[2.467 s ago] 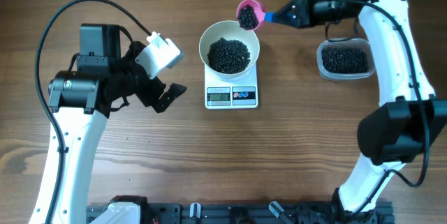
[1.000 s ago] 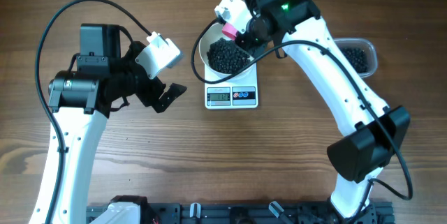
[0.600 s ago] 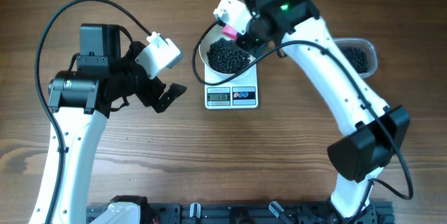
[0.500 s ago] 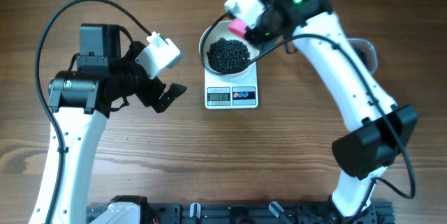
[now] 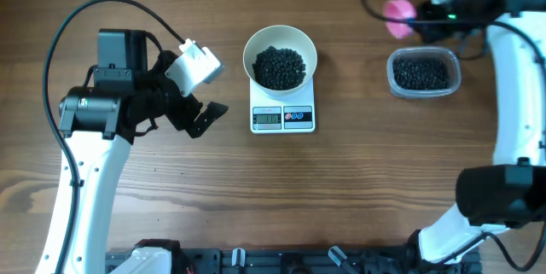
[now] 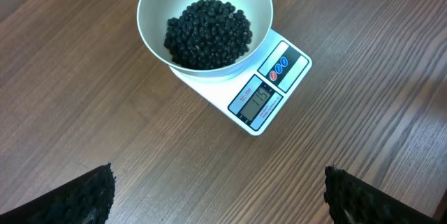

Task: Scoop item into bowl and weigh 150g on scale
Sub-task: 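Return the empty scoop with the right gripper to the bean tub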

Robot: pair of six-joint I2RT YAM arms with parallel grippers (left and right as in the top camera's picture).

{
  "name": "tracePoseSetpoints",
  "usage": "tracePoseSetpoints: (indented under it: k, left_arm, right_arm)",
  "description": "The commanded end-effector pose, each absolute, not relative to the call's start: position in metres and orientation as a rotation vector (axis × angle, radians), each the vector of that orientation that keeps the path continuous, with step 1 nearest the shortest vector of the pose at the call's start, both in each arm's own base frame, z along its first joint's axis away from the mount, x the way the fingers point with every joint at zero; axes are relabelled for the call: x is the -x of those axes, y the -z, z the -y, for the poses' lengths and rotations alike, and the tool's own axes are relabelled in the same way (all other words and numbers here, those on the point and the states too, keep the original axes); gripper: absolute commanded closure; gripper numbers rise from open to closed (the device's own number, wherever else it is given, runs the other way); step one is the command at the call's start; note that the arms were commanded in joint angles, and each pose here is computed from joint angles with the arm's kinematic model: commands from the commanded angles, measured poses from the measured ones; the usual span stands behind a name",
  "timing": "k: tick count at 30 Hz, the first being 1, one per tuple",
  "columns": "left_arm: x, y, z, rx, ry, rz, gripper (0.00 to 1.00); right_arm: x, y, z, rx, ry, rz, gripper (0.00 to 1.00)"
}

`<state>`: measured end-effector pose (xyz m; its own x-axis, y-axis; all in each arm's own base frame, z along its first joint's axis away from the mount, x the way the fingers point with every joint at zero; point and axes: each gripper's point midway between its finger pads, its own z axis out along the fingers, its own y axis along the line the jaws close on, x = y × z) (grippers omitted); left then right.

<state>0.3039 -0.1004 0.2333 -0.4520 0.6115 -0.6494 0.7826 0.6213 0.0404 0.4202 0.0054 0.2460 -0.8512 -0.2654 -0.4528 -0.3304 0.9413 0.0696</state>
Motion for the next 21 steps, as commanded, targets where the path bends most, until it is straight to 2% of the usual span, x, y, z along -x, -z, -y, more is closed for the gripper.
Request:
tracePoseSetpoints:
  k: [1, 7, 17, 21]
  left_arm:
    - [-0.303, -0.229, 0.101, -1.084, 0.365, -2.223, 0.0]
    - [-0.303, -0.229, 0.101, -1.083, 0.365, -2.223, 0.0]
    - [-0.303, -0.229, 0.101, -1.084, 0.365, -2.223, 0.0]
    - [-0.303, -0.229, 0.101, -1.084, 0.365, -2.223, 0.0]
  right_arm:
    - [-0.403, -0.243, 0.033, 0.284, -0.135, -2.717, 0.96]
    - [-0.384, -0.2, 0.06, 0.228, -0.01, -2.865, 0.96]
    - [-0.371, -0.118, 0.057, 0.231, -0.044, -2.958, 0.96]
    - [-0.366, -0.101, 0.046, 0.259, -0.075, -2.974, 0.96]
